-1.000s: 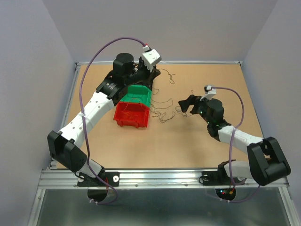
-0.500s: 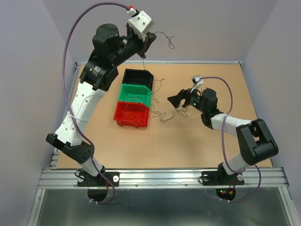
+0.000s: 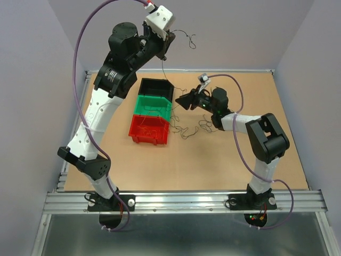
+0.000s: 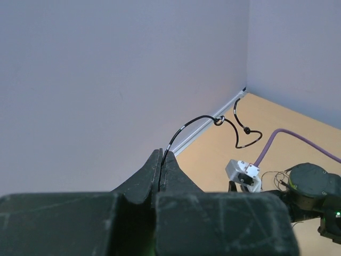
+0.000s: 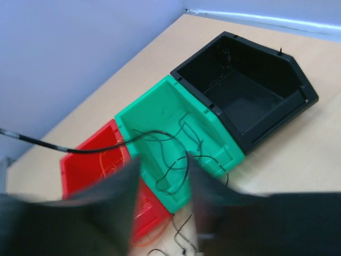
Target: Untangle the cables
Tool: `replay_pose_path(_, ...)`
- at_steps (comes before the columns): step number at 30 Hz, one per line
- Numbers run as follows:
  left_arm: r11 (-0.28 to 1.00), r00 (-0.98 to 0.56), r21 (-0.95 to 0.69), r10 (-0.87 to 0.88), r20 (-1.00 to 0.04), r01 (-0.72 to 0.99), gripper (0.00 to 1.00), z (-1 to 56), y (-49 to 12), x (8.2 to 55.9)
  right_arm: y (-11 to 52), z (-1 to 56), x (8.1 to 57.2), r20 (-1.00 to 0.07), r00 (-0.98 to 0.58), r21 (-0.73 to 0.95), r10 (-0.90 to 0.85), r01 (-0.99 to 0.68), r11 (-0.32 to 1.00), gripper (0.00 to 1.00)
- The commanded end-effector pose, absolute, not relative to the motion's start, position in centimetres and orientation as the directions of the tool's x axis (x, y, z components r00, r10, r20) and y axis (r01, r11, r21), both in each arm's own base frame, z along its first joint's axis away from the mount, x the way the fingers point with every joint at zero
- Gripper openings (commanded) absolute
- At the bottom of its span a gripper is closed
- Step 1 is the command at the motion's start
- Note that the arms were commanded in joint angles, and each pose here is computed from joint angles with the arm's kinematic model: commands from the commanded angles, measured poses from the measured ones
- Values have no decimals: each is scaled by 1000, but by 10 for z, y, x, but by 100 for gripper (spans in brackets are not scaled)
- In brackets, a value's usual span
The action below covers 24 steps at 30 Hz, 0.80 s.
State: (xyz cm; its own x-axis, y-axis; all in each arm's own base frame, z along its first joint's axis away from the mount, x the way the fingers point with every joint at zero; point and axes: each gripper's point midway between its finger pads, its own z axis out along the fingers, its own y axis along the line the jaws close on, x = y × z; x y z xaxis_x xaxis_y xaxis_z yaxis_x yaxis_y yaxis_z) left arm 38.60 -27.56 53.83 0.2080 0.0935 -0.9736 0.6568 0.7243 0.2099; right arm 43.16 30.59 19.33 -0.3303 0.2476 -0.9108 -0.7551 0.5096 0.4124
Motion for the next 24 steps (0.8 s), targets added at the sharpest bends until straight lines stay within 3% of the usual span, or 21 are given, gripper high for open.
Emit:
replay_pose_path(1,775,296,225,51,-954,590,0,576,-259,380,326,237,438,-920,-248,367,304,-820,440,20)
replay_pose_path(3,783,293,234,69,-954,576,0,571,-255,385,324,241,443,-915,-243,376,323,-805,459,1)
replay_pose_path(12,772,157,201,132,-979,603,0,496,-216,423,316,298,431,-920,-160,323,357,-827,461,0)
replay_pose_path(16,797,201,208,112,-973,567,0,490,-196,425,314,327,433,-926,-99,275,364,-837,472,1)
replay_pose_path(24,789,113,169,126,-986,591,0,436,-185,457,332,392,444,-926,-2,165,378,-901,401,0)
